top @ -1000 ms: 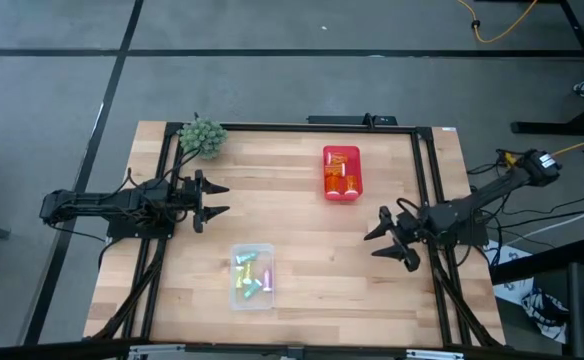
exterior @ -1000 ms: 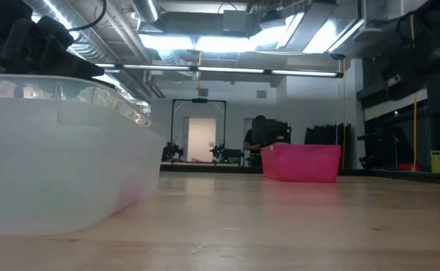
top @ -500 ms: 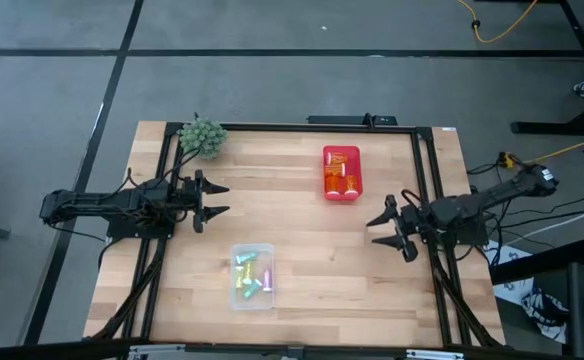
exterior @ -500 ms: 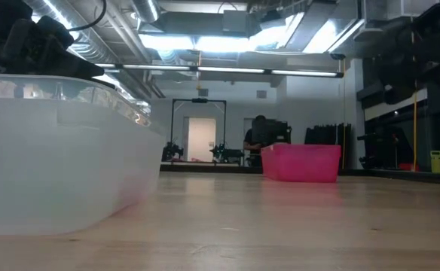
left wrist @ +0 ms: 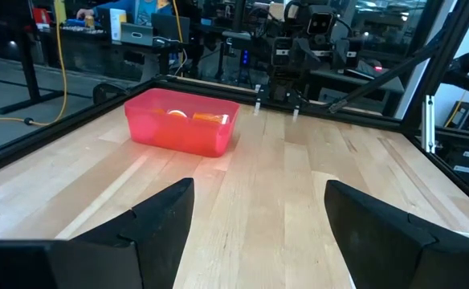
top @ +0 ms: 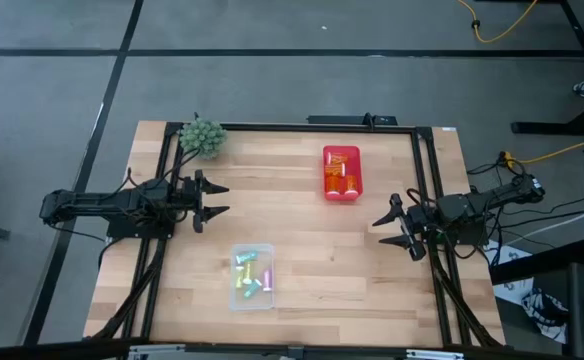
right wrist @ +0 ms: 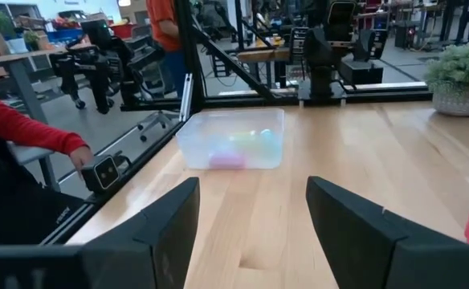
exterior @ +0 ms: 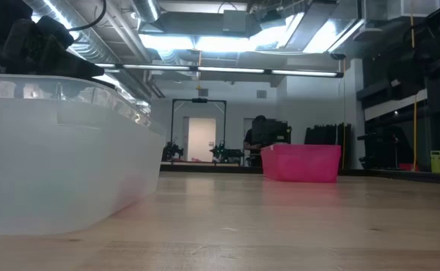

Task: Pick and place medicine bottles into bin by pill shape (circle, oval)
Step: Return to Home Position

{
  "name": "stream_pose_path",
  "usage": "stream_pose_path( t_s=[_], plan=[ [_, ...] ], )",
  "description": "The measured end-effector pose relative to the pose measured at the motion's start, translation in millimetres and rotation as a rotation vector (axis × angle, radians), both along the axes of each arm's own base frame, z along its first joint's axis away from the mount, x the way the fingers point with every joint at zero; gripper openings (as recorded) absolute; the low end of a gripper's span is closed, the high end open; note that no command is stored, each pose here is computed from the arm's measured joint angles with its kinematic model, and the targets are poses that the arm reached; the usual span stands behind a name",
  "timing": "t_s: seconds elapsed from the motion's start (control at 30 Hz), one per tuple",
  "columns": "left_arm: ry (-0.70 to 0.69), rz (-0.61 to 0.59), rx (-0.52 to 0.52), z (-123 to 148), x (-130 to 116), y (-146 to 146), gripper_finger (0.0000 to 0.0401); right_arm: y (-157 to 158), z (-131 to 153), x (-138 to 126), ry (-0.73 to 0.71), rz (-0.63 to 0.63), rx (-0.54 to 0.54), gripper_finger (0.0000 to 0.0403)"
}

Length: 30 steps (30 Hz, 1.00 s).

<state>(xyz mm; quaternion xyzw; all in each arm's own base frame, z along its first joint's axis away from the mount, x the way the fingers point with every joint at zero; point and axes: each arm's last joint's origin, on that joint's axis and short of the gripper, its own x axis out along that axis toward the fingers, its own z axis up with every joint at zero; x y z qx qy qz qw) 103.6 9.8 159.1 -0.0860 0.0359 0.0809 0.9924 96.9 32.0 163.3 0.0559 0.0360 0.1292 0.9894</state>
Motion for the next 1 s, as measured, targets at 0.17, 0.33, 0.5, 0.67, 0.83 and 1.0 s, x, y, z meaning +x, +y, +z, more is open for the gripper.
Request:
stream_pose_path(
  t_s=[0.17,0.33,0.5,0.67,0.83,1.0],
  plan=[
    [0.000,-0.001,0.000,-0.1,0.0,0.0,0.0273,0.3,-1.1,0.8,0.007,0.002,-0.030,0.0233],
    [0.000,0.000,0.000,0.0,0.0,0.0,0.0273,0.5,-1.9,1.3,0.027,-0.001,0.006,0.0233],
    [0.000,0.000,0.000,0.1,0.0,0.0,0.0273,0.5,-1.9,1.4,0.029,-0.002,0.018,0.0233],
    [0.000,0.000,0.000,0.0,0.0,0.0,0.0273,0.5,-1.9,1.4,0.029,-0.002,0.018,0.0233],
    [0.000,0.000,0.000,0.0,0.0,0.0,0.0273,0.5,-1.8,1.4,0.029,-0.002,0.018,0.0233],
    [0.000,-0.001,0.000,0.0,0.0,0.0,0.0273,0.5,-1.8,1.4,0.028,-0.002,0.018,0.0233]
  ],
)
